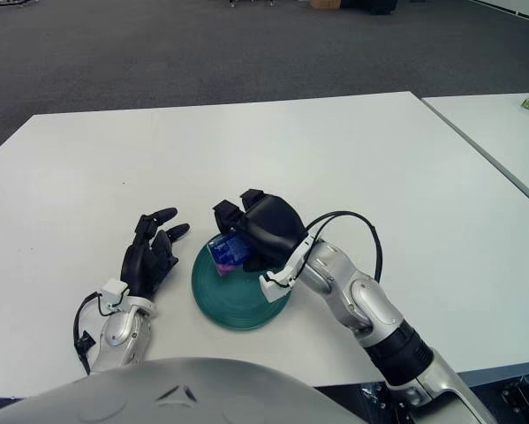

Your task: Put the gum into the plate.

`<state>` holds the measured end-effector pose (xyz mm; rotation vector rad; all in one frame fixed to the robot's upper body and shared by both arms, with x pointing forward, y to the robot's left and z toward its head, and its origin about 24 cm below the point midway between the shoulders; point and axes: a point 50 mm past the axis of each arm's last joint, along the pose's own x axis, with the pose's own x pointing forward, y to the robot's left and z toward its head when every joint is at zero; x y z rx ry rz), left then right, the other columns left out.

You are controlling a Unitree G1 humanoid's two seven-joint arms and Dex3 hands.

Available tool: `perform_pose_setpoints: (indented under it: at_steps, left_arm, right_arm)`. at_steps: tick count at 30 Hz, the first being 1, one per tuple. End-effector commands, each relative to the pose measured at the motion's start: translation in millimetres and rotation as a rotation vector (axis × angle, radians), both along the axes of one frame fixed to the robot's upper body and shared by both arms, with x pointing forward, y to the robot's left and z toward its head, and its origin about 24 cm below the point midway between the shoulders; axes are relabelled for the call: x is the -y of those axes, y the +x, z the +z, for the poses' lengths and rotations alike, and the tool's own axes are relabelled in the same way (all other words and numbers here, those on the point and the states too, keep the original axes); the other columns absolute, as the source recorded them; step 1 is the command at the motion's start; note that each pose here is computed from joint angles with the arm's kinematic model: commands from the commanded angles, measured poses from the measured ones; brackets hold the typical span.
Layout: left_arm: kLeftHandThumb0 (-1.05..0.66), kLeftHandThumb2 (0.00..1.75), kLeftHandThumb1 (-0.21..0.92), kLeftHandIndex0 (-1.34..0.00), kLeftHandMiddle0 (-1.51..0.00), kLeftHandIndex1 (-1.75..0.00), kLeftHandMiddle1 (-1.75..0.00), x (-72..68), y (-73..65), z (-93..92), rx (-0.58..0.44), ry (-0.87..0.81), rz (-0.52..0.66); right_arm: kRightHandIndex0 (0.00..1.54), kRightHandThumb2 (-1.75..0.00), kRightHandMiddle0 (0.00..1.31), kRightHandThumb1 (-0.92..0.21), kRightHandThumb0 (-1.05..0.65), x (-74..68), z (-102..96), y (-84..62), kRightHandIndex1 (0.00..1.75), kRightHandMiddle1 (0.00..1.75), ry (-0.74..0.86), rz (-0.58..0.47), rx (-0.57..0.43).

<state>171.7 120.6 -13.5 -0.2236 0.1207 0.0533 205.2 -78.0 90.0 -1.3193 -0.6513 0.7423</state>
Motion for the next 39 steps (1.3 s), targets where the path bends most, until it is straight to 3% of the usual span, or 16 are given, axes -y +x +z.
perform_pose_setpoints:
  at_steps: [1, 6, 8, 10, 11, 12, 13, 15, 16, 20, 26, 39]
  left_arm:
    - [-0.83, 0.92, 0.92, -0.16, -0.39, -1.25, -0.94, 3.5, -4.7, -13.1, -0.085, -0.024, 0.012]
    - [-0.84, 0.92, 0.92, -0.15, -0.39, -1.24, -0.93, 4.5, -4.8, -13.1, -0.082, -0.020, 0.014]
    - [-0.84, 0.92, 0.92, -0.14, -0.40, -1.23, -0.93, 4.3, -5.5, -12.6, -0.081, -0.018, 0.017]
    - [-0.84, 0.93, 0.92, -0.13, -0.40, -1.23, -0.93, 4.8, -5.7, -11.5, -0.078, -0.017, 0.020]
    - [-0.83, 0.93, 0.92, -0.13, -0.40, -1.23, -0.92, 5.6, -5.9, -10.2, -0.076, -0.025, 0.026]
    - [-0.83, 0.94, 0.92, -0.13, -0.39, -1.23, -0.92, 6.1, -6.0, -9.2, -0.074, -0.031, 0.031]
    - [-0.83, 0.94, 0.92, -0.12, -0.38, -1.23, -0.91, 6.7, -5.8, -8.8, -0.075, -0.043, 0.038]
    - [-0.83, 0.96, 0.92, -0.10, -0.36, -1.21, -0.89, 7.2, -5.4, -8.7, -0.077, -0.055, 0.045]
    - [-0.83, 0.97, 0.92, -0.09, -0.35, -1.20, -0.88, 7.6, -5.2, -8.5, -0.079, -0.065, 0.048]
    - [-0.84, 1.02, 0.92, -0.02, -0.30, -1.07, -0.70, 9.1, -5.4, -7.8, -0.089, -0.090, 0.054]
    - [-0.86, 1.11, 0.92, 0.00, -0.30, -0.82, -0.31, 8.7, -6.1, -9.1, -0.102, -0.099, 0.047]
    - [-0.90, 1.16, 0.92, 0.00, -0.30, -0.69, -0.15, 6.6, -4.3, -10.7, -0.092, -0.066, 0.014]
  right_arm:
    - [1.22, -1.38, 0.66, -0.26, -0.50, -6.6, -3.5, -5.0, 1.75, 1.75, -0.014, 0.022, 0.002]
    - [1.22, -1.40, 0.67, -0.25, -0.51, -6.5, -12.1, -8.7, 1.75, 1.75, -0.014, 0.036, -0.012]
    - [1.11, -1.22, 0.56, -0.39, -0.46, -4.3, -17.0, -9.8, 1.75, 1.75, -0.015, 0.041, -0.026]
    - [0.83, -0.86, 0.39, -0.65, -0.41, -2.4, -19.1, -10.6, 1.75, 1.73, -0.038, 0.044, -0.038]
    - [0.69, -0.81, 0.31, -0.71, -0.47, -1.4, -19.7, -11.5, 1.71, 1.66, -0.085, 0.049, -0.049]
    - [0.46, -0.82, 0.20, -0.78, -0.60, -0.8, -20.0, -12.2, 1.32, 1.32, -0.119, 0.053, -0.057]
    - [0.33, -0.82, 0.13, -0.83, -0.69, 0.4, -18.2, -13.4, 1.02, 1.09, -0.157, 0.059, -0.066]
    - [0.19, -0.88, 0.06, -0.88, -0.80, 1.5, -15.7, -14.6, 0.62, 0.76, -0.190, 0.065, -0.076]
    - [0.15, -0.90, 0.04, -0.89, -0.84, 2.4, -13.0, -14.8, 0.46, 0.63, -0.202, 0.068, -0.086]
    - [0.03, -1.00, 0.01, -0.92, -0.97, 4.6, -9.1, -13.6, 0.14, 0.23, -0.207, 0.069, -0.124]
    - [0.00, -1.01, 0.00, -0.92, -1.04, 8.4, -6.7, -10.7, 0.01, 0.02, -0.156, 0.083, -0.191]
    - [0.00, -0.94, 0.00, -0.92, -1.05, 12.3, -8.7, -8.8, 0.00, 0.00, -0.123, 0.085, -0.242]
